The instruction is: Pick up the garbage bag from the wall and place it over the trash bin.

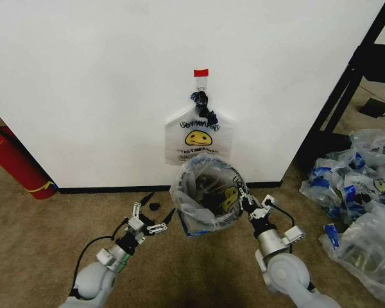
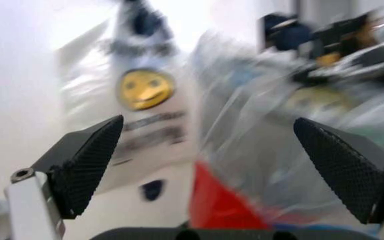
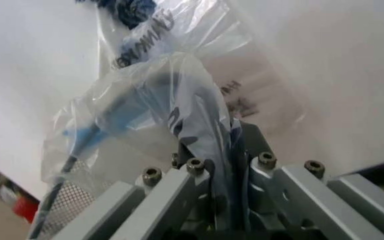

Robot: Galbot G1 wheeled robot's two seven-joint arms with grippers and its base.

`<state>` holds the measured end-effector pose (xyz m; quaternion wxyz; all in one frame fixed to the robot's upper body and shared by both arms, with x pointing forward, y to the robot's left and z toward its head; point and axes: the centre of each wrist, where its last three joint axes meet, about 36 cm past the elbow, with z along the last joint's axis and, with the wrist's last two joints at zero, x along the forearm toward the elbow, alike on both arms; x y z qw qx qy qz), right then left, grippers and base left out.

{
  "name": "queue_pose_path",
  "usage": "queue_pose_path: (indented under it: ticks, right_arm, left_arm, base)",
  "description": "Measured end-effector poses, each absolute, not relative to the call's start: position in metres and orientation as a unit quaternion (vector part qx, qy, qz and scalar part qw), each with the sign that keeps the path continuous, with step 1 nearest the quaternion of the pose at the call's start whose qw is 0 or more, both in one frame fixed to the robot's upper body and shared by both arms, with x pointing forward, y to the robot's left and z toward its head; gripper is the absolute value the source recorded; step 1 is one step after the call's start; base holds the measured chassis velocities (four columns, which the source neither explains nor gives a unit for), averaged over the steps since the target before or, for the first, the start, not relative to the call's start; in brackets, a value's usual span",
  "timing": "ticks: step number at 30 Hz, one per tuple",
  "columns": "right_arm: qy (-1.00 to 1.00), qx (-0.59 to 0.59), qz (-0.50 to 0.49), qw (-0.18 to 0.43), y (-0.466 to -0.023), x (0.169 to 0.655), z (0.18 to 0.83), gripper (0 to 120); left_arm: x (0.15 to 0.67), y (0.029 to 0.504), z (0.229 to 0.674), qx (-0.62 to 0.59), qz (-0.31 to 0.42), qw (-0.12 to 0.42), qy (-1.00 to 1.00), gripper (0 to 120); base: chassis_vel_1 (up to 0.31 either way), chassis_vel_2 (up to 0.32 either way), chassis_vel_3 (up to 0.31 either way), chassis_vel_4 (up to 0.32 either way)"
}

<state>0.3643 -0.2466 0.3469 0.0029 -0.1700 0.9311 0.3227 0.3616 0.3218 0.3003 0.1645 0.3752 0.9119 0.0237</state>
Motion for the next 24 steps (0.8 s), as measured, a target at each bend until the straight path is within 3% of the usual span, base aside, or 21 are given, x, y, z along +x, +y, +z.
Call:
queue_pose_path:
  ticks: [6,12,13,14,18,19,24]
  right_arm:
    - [0.912,-0.346,0.206,0.078,-0.314,0.381,0.298,2]
    - [0.883,-0.421,0.18,0.109,-0.342,0.388,0.276,2]
    - [0.879,-0.431,0.17,0.117,-0.347,0.391,0.273,2]
    - [0.873,-0.442,0.148,0.14,-0.351,0.399,0.271,2]
    - [0.868,-0.453,0.13,0.158,-0.352,0.404,0.279,2]
    - [0.868,-0.453,0.13,0.158,-0.352,0.404,0.279,2]
    - [0.861,-0.471,0.098,0.166,-0.362,0.405,0.291,2]
  left_arm:
    - [0.367,0.343,0.352,0.452,-0.027,0.18,0.873,100]
    - [0.379,0.326,0.392,0.48,-0.068,0.158,0.86,100]
    - [0.38,0.318,0.4,0.472,-0.075,0.136,0.868,100]
    - [0.381,0.3,0.418,0.422,-0.105,0.066,0.898,100]
    - [0.378,0.281,0.443,0.412,-0.16,-0.025,0.897,100]
    - [0.378,0.281,0.443,0.412,-0.16,-0.025,0.897,100]
    - [0.38,0.272,0.471,0.395,-0.177,-0.143,0.89,98]
  base:
    - [0.0,0.0,0.0,0.0]
    - [0.0,0.0,0.0,0.0]
    - [0.0,0.0,0.0,0.0]
    - [0.0,0.0,0.0,0.0]
    - [0.0,0.0,0.0,0.0]
    - [0.0,0.0,0.0,0.0]
    - [0.0,0.0,0.0,0.0]
